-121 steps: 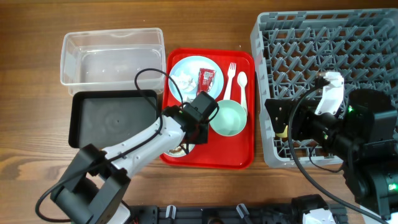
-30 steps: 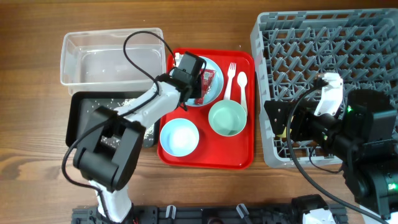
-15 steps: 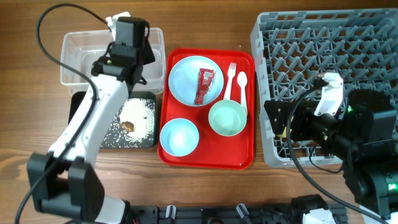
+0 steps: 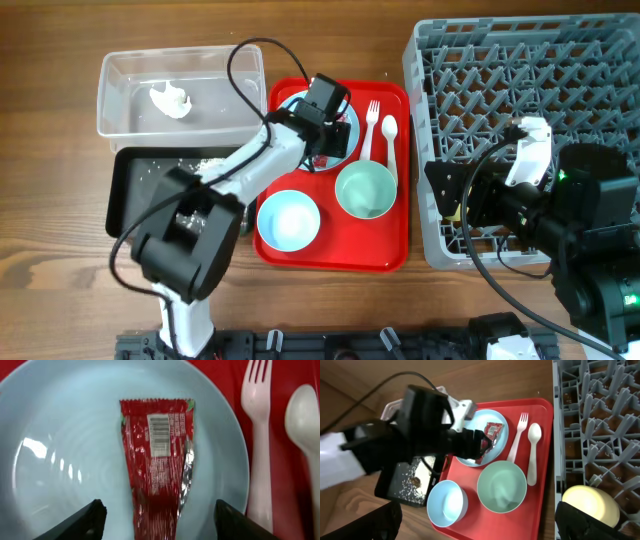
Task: Sort waste into correct bins and load items into the dishwasher rack
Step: 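Grasp the red ketchup packet from the plate and drop it in the bin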
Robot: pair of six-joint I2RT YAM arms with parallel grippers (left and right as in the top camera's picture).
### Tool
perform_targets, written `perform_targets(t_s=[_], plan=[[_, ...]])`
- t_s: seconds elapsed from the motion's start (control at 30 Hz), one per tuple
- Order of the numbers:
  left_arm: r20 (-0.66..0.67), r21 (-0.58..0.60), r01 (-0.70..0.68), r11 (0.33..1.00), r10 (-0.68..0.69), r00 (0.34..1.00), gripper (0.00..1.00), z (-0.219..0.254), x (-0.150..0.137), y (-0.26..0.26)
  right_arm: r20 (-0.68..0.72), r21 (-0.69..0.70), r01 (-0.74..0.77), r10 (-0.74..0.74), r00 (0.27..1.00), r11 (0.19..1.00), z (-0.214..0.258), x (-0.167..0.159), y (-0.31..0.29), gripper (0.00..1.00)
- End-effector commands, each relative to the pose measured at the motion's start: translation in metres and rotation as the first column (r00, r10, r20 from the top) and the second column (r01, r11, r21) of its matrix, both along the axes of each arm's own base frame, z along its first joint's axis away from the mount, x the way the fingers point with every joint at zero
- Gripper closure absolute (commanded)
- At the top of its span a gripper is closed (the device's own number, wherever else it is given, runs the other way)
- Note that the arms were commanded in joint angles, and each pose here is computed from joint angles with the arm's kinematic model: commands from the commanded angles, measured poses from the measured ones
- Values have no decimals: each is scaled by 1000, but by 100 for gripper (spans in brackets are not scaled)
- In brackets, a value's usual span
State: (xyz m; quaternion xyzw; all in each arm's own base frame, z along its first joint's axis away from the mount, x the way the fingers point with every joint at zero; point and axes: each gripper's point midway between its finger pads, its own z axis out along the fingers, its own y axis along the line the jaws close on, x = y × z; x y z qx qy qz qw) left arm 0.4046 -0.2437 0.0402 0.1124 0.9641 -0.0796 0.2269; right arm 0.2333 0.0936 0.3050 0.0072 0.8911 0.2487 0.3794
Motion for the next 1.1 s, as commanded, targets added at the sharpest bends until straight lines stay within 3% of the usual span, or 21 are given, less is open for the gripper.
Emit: perform_targets(t_s=[0.0, 0.07, 0.1, 0.17, 0.2, 0.37, 0.43, 0.5, 0.57, 0.6, 0.63, 0.7, 0.73, 0.77, 0.83, 0.93, 1.0, 1.03, 1.07], plan=[[-26, 4, 22, 1000, -22, 999, 35, -26, 2, -8, 7, -10, -10, 10, 1000, 1000, 0, 0, 0, 0], [-44, 15, 22, 1000, -22, 999, 43, -38, 0, -7, 7, -11, -10, 10, 1000, 1000, 0, 0, 0, 0], [-49, 18, 22, 1000, -21, 999, 53, -40, 0, -7, 8, -11, -10, 10, 1000, 1000, 0, 0, 0, 0], [-42, 9, 15, 1000, -14, 999, 92, -35, 0, -8, 8, -10, -10, 10, 1000, 1000, 0, 0, 0, 0], [-24, -3, 12, 1000, -12, 1000, 96, -24, 2, -9, 8, -10, -10, 10, 1000, 1000, 0, 0, 0, 0], [176, -94, -15, 995, 31, 984, 96, 116, 3, 7, 7, -10, -10, 10, 1000, 1000, 0, 0, 0, 0], [332, -39, -185, 982, 188, 924, 96, 174, 13, 69, 8, -10, -11, 11, 1000, 1000, 0, 0, 0, 0], [373, 1, -290, 957, 269, 888, 96, 181, 23, 104, 7, -10, -10, 10, 1000, 1000, 0, 0, 0, 0], [332, 39, -386, 922, 352, 875, 96, 158, 38, 148, 8, -10, -11, 11, 1000, 1000, 0, 0, 0, 0], [300, 51, -414, 909, 382, 874, 96, 141, 44, 162, 8, -10, -10, 10, 1000, 1000, 0, 0, 0, 0], [263, 66, -460, 886, 429, 864, 86, 119, 52, 179, 10, -9, -12, 12, 1000, 1000, 1, 0, 0, 0], [213, 69, -475, 877, 452, 866, 53, 99, 57, 192, 9, -6, -17, 17, 1000, 1000, 1, 0, 1, 0], [186, 44, -457, 889, 442, 878, 19, 106, 52, 189, 8, -7, -17, 17, 1000, 1000, 1, -1, 1, 0], [169, 16, -434, 901, 425, 889, 12, 118, 47, 181, 8, -7, -17, 17, 1000, 1000, 1, -1, 1, 0], [140, -88, -333, 939, 342, 929, 12, 164, 22, 149, 8, -7, -17, 17, 1000, 1000, 1, -1, 1, 0], [183, -131, -236, 963, 258, 949, 16, 206, -15, 120, 4, -8, -16, 16, 1000, 1000, 0, -1, 1, 0], [136, -134, -122, 983, 140, 981, 29, 214, -58, 86, -6, -13, -14, 14, 1000, 1000, -2, -2, 0, 0], [95, -98, -71, 993, 80, 992, 28, 206, -78, 71, -6, -12, -14, 14, 1000, 1000, -2, -2, 0, 0], [-34, -74, -109, 991, 106, 994, 32, 186, -109, 55, -12, -13, -14, 14, 1000, 1000, -3, -3, 0, 0]])
